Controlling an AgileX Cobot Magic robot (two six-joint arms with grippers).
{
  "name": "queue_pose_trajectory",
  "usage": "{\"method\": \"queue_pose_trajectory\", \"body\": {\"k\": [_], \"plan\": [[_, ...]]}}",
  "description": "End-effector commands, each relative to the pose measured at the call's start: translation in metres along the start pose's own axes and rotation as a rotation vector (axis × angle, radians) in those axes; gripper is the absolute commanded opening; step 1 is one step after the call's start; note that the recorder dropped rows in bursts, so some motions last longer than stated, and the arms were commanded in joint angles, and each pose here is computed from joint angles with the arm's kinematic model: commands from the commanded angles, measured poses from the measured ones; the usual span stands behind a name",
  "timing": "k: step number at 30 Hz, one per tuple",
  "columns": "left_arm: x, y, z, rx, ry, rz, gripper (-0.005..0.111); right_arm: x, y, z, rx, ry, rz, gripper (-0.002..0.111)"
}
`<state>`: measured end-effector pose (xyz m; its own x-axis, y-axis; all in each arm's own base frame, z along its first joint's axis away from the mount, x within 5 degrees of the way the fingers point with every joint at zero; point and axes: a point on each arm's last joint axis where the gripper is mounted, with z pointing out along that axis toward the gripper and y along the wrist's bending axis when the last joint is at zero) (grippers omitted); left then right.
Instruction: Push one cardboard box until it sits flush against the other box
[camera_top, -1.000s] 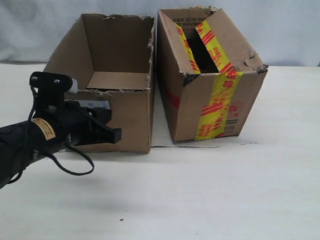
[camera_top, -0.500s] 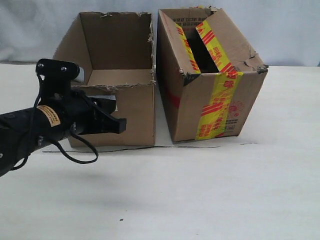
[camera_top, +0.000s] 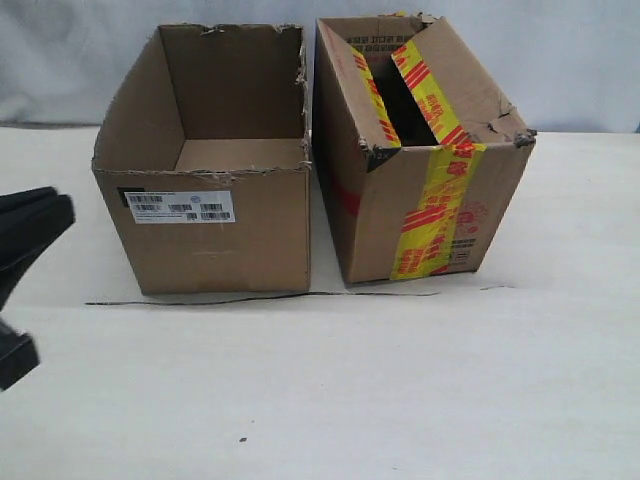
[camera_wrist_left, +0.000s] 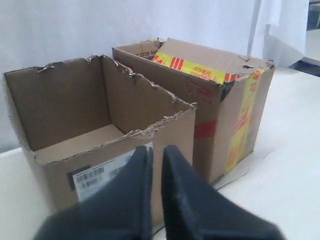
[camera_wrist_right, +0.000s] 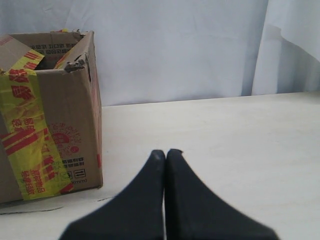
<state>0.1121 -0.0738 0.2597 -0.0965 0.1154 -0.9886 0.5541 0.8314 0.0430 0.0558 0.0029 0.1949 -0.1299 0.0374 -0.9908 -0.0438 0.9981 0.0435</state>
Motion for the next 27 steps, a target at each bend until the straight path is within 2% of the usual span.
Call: {"method": "queue_pose_trajectory", "body": {"k": [1, 5, 10, 16, 27], "plan": [[0.016, 0.000, -0.035, -0.011, -0.046, 0.031, 0.000, 0.001, 0.000, 0.000, -0.002, -0.002, -0.012, 0.000], [0.033, 0.003, -0.062, -0.068, -0.071, 0.052, 0.000, 0.001, 0.000, 0.000, -0.002, -0.002, -0.012, 0.000], [0.045, 0.006, -0.078, -0.149, -0.055, 0.074, 0.000, 0.001, 0.000, 0.000, -0.002, -0.002, -0.012, 0.000], [0.049, 0.008, -0.080, -0.201, -0.012, 0.057, 0.000, 0.001, 0.000, 0.000, -0.002, -0.002, -0.012, 0.000], [0.049, 0.008, -0.080, -0.201, -0.022, 0.051, 0.000, 0.001, 0.000, 0.000, -0.002, -0.002, -0.012, 0.000]]}}
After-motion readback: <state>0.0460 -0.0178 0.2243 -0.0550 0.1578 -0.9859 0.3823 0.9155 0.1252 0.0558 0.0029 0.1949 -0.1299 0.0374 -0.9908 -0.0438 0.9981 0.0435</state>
